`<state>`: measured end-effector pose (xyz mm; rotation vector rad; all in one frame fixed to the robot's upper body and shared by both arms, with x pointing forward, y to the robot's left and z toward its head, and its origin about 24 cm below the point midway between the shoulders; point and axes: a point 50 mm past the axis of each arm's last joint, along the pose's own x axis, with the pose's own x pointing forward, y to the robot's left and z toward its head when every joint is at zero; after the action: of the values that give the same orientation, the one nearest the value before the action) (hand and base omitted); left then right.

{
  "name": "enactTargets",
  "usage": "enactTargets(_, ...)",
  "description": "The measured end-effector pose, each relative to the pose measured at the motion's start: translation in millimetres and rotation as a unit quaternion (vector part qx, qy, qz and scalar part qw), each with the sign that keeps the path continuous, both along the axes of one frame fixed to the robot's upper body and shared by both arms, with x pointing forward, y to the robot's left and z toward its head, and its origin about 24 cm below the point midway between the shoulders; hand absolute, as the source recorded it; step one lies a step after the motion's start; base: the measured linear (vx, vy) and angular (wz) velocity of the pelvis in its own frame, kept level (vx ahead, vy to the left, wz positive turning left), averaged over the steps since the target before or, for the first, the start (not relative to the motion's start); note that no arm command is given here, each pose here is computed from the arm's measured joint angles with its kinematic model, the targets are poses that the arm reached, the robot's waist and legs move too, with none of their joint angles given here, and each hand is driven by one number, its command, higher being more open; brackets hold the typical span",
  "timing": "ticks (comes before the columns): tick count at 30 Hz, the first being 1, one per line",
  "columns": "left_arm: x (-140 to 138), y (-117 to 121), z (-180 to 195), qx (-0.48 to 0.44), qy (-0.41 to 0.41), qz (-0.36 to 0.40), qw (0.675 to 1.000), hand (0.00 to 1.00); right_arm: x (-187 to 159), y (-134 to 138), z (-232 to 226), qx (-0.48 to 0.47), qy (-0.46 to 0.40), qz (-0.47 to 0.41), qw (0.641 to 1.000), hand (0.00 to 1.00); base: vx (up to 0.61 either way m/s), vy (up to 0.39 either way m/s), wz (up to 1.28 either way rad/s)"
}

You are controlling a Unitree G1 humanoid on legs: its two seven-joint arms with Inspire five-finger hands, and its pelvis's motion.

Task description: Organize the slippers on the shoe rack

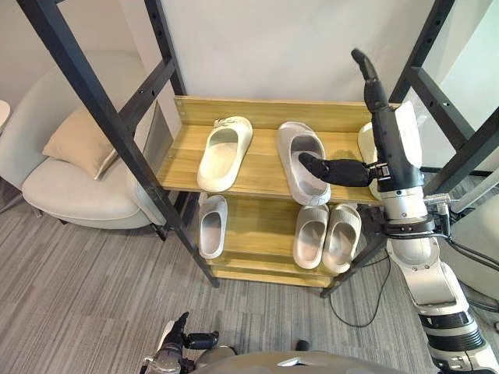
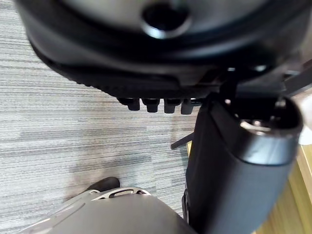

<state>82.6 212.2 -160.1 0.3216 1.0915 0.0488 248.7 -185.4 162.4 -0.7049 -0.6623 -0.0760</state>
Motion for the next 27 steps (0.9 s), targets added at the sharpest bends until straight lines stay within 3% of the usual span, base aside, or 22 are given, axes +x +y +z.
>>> enactTargets(10, 0.9, 4.0, 1.1, 0.005, -0.003, -0.001, 1.0, 1.0, 12.4, -15.9, -27.0, -0.006, 0.07, -0.055, 0.996, 1.0, 0.01, -0.001, 0.0)
enactTargets(27, 5.5, 9.5, 3.7, 0.006, -0.011, -0.001, 1.0, 1.0, 36.2, -18.8, -30.8, -0.006, 0.092, -0.069, 0.993, 1.0, 0.0, 0.0, 0.02)
